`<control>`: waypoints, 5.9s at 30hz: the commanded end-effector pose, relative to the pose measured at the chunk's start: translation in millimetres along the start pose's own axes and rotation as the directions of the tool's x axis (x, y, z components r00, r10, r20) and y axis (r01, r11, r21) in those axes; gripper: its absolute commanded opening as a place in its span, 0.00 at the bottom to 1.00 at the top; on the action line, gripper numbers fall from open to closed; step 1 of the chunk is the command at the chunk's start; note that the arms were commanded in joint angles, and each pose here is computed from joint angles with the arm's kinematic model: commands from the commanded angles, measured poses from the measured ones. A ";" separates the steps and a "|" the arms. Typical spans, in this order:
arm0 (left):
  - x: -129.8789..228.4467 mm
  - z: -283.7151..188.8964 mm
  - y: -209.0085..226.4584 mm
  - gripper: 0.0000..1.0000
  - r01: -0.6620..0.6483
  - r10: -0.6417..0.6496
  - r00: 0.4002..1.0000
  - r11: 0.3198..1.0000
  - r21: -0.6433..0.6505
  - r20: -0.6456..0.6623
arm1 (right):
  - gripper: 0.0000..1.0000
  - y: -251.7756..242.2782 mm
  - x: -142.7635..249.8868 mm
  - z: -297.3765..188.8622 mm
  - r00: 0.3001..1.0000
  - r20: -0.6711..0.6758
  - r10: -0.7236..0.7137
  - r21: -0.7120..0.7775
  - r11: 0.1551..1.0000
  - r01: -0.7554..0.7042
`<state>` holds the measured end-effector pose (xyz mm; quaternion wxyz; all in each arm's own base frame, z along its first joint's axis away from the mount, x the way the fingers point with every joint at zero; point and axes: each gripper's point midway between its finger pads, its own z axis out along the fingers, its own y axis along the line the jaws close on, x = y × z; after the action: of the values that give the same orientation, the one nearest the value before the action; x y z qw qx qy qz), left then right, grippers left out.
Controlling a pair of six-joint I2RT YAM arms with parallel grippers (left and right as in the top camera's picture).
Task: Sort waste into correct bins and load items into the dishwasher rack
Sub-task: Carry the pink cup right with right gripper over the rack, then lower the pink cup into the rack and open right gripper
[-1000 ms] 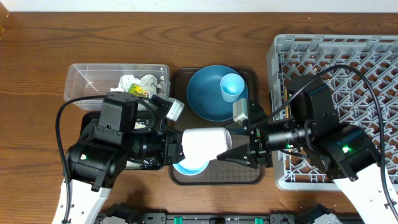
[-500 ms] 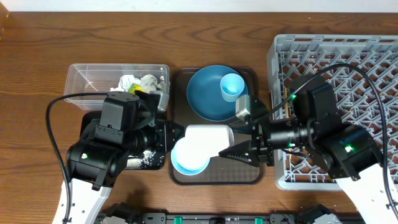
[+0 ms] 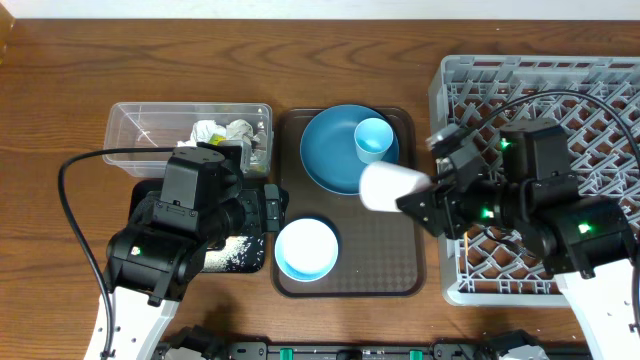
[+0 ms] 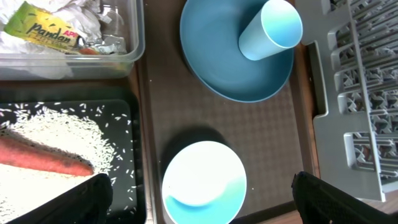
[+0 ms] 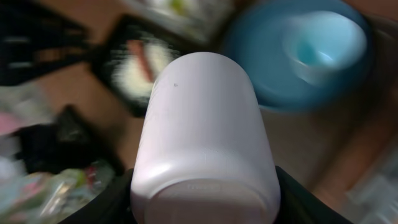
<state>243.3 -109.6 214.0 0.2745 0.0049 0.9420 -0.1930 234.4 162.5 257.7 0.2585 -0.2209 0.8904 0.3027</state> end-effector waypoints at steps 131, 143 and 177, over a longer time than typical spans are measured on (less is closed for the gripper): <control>2.8 2.7 5.3 0.98 0.000 0.000 1.000 1.000 -0.024 -0.006 | 0.75 -182.6 99.9 -1.7 0.805 -0.102 0.584 0.635 0.661 -0.399; 2.8 2.7 5.3 0.98 0.000 0.000 1.000 1.000 -0.024 -0.006 | 0.68 -170.8 88.7 -4.3 0.805 -0.103 0.585 0.591 0.687 -0.423; 2.8 2.7 5.3 0.98 0.000 0.000 1.000 1.000 -0.024 -0.006 | 0.99 -141.8 52.1 5.0 0.827 -0.079 0.557 0.402 0.777 -0.485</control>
<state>243.5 -109.0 213.8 0.2750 0.0044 0.9422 -0.1912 269.9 50.6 157.0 0.1045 0.0598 0.9792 0.1636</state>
